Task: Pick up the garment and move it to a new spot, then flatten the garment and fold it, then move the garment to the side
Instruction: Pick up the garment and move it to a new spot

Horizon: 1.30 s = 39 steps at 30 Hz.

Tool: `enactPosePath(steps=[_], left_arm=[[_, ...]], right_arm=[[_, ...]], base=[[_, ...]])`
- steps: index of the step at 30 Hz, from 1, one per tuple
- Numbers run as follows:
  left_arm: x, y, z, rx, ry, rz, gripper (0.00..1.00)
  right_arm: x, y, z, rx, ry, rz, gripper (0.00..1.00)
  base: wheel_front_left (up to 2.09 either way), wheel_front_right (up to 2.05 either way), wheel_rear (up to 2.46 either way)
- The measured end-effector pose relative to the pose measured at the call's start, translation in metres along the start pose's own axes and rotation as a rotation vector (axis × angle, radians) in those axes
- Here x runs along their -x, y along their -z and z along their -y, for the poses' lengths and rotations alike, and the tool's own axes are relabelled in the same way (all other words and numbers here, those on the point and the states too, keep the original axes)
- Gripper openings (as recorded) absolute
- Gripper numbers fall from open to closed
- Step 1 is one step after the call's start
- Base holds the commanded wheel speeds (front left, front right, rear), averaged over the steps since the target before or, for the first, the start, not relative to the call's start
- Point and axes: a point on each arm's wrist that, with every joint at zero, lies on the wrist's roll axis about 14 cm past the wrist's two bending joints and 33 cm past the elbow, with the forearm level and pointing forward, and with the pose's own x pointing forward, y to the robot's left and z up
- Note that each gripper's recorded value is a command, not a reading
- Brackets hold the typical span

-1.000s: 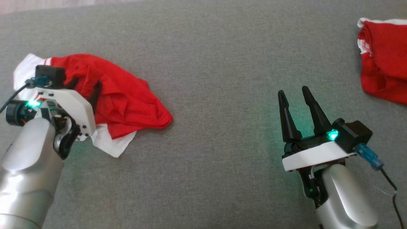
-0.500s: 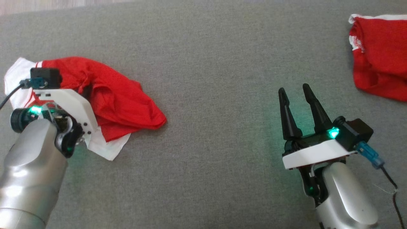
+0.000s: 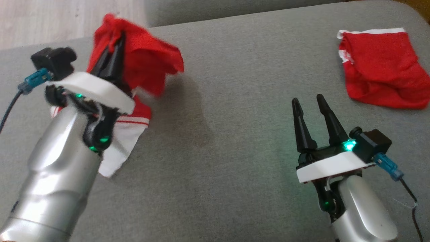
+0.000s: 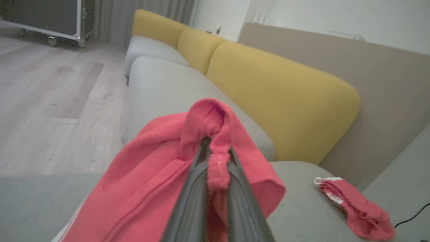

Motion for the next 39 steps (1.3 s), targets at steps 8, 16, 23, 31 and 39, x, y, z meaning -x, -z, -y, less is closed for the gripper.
enactPosePath(steps=[8,16,23,31,39], left_arm=[[-0.022,-0.027,0.056,0.006,0.114,0.110,0.00],[-0.058,-0.041,0.111,-0.098,0.211,0.191,0.00],[-0.070,0.007,0.157,-0.159,0.301,0.123,0.00],[-0.024,0.110,0.190,-0.153,0.428,-0.109,1.00],[-0.009,0.097,0.174,-0.169,0.374,-0.048,1.00]], right_arm=[[0.011,-0.009,0.014,-0.022,0.050,0.023,1.00],[0.022,-0.013,0.034,-0.046,0.118,0.036,1.00],[0.027,-0.023,0.054,-0.043,0.178,0.065,1.00],[0.031,-0.037,0.079,-0.039,0.252,0.111,1.00],[0.020,-0.043,0.067,-0.020,0.206,0.127,1.00]], base=[[0.00,0.00,0.00],[0.00,0.00,0.00],[0.00,0.00,0.00],[0.00,0.00,0.00],[0.00,0.00,0.00]])
